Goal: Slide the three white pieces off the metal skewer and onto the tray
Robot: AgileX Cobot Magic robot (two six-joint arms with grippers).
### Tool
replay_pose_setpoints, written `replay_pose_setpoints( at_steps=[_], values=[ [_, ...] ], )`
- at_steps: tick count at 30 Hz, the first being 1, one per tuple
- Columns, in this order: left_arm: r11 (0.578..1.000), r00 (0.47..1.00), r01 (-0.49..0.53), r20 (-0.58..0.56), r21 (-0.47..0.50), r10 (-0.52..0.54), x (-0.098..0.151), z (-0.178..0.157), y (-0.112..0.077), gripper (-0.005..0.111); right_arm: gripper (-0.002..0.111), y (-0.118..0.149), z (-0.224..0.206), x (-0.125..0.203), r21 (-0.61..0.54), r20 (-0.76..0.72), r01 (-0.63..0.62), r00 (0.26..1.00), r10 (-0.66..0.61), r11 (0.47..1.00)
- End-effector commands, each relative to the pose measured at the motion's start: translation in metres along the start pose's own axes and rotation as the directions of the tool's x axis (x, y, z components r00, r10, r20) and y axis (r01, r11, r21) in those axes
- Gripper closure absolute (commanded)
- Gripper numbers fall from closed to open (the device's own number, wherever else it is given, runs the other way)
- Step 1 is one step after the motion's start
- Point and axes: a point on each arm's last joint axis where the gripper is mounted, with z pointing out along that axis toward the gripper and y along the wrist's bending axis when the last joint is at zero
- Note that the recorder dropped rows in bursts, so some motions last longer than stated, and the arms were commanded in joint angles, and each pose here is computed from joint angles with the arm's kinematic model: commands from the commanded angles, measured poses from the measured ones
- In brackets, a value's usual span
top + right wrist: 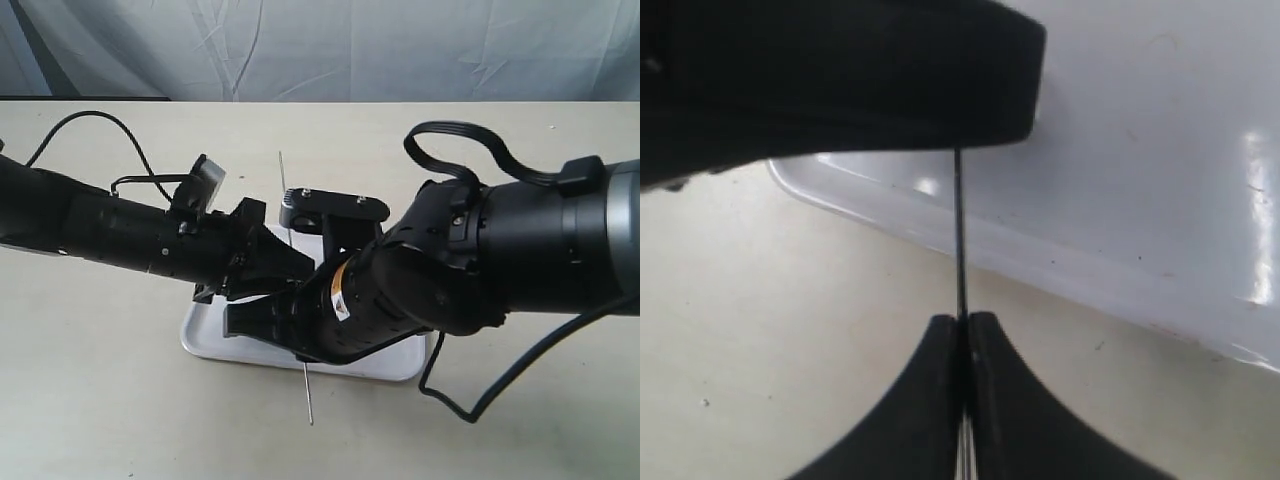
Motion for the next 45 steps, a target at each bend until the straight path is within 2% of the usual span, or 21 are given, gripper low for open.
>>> replay_pose_setpoints(
  at_steps=[1,5,9,21,35,41,45],
  values=[
    [1.0,1.0,-0.004,0.01,-0.008,0.004,0.0,0.002,0.0,0.076,0.109,-0.002,-0.004,0.0,0.016,-0.013,-0.005,1.0,0.005,1.0],
    [1.0,1.0,-0.003,0.02,-0.03,0.004,-0.001,0.002,0.002,0.078,0.109,-0.002,-0.004,0.001,0.016,-0.016,-0.01,1.0,0.011,1.0],
    [1.0,1.0,-0.005,0.019,-0.031,0.006,-0.001,0.002,0.002,0.09,0.109,-0.002,-0.004,0.001,0.013,-0.017,-0.017,1.0,0.017,1.0],
    [0.999,0.998,-0.006,0.057,-0.054,0.009,-0.006,0.001,0.003,0.09,0.109,0.0,-0.022,0.009,0.019,-0.081,-0.051,0.995,0.053,0.998],
    [0.993,0.99,0.011,0.142,-0.118,0.006,-0.014,0.0,0.009,0.09,0.109,0.031,-0.043,0.073,0.006,-0.342,0.046,0.939,-0.041,0.999],
    [0.993,0.989,0.015,0.148,-0.119,0.003,-0.014,0.0,0.009,0.089,0.109,0.026,-0.055,0.091,0.09,-0.454,0.14,0.887,-0.085,0.986],
    [0.993,0.989,0.015,0.148,-0.119,0.003,-0.014,0.0,0.009,0.079,0.109,0.009,-0.072,0.087,0.209,-0.452,0.231,0.884,-0.116,0.95]
  ],
)
